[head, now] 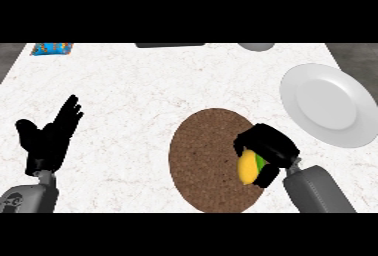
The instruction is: Pick the lemon from the placemat and place it in the plate
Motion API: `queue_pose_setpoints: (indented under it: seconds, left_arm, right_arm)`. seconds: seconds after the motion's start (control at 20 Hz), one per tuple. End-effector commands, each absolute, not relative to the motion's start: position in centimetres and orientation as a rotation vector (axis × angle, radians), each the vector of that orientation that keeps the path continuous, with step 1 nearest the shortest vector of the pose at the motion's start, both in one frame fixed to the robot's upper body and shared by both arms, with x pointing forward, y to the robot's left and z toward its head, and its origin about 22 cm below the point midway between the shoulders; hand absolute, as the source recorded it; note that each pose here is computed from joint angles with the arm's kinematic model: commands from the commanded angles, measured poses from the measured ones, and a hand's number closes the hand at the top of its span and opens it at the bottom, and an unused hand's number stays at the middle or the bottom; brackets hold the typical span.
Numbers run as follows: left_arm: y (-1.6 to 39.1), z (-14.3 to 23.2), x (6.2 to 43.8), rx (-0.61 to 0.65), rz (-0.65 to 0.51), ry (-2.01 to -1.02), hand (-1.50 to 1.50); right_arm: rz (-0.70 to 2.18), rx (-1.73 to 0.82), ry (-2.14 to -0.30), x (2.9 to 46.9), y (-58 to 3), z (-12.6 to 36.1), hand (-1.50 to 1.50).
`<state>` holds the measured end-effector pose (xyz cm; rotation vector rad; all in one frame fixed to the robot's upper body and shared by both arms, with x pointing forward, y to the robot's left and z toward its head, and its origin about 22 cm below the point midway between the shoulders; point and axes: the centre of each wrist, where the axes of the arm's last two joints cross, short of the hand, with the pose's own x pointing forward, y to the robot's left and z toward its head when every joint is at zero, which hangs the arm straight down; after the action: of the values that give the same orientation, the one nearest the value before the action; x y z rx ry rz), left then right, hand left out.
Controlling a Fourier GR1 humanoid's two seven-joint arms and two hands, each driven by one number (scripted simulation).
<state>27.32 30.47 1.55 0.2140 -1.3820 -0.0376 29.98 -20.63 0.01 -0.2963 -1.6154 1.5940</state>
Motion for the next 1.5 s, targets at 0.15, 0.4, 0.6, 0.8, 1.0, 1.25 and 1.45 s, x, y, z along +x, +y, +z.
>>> queue_pose_setpoints:
  seconds: [0.15, 0.4, 0.6, 0.8, 1.0, 1.25, 1.45]
  left_arm:
    - [30.3, 1.5, 26.9, 0.214, -0.024, -1.373, 0.00]
    - [27.4, 1.3, 27.6, 0.195, -0.052, -1.388, 0.00]
    - [29.0, 2.7, 29.1, 0.195, -0.074, -1.386, 0.00]
    - [27.3, 1.6, 28.1, 0.178, -0.078, -1.402, 0.00]
    - [28.6, 3.1, 29.8, 0.168, -0.089, -1.405, 0.00]
    - [28.0, 1.5, 27.3, 0.167, -0.093, -1.409, 0.00]
    - [29.7, 1.9, 28.5, 0.170, -0.089, -1.403, 0.00]
  right_arm:
    - [1.116, -0.718, -1.884, 27.1, -25.4, 5.3, 1.50]
    - [0.883, -0.931, -1.872, 25.2, -29.1, 8.1, 1.50]
    - [0.697, -0.863, -1.829, 25.4, -28.9, 9.7, 1.50]
    - [0.586, -0.847, -1.774, 26.5, -34.1, 9.1, 1.50]
    - [0.558, -0.926, -1.740, 28.2, -39.8, 9.0, 1.50]
    - [0.571, -0.958, -1.671, 30.8, -41.8, 7.8, 1.50]
    - [0.686, -1.026, -1.593, 32.2, -44.4, 7.3, 1.50]
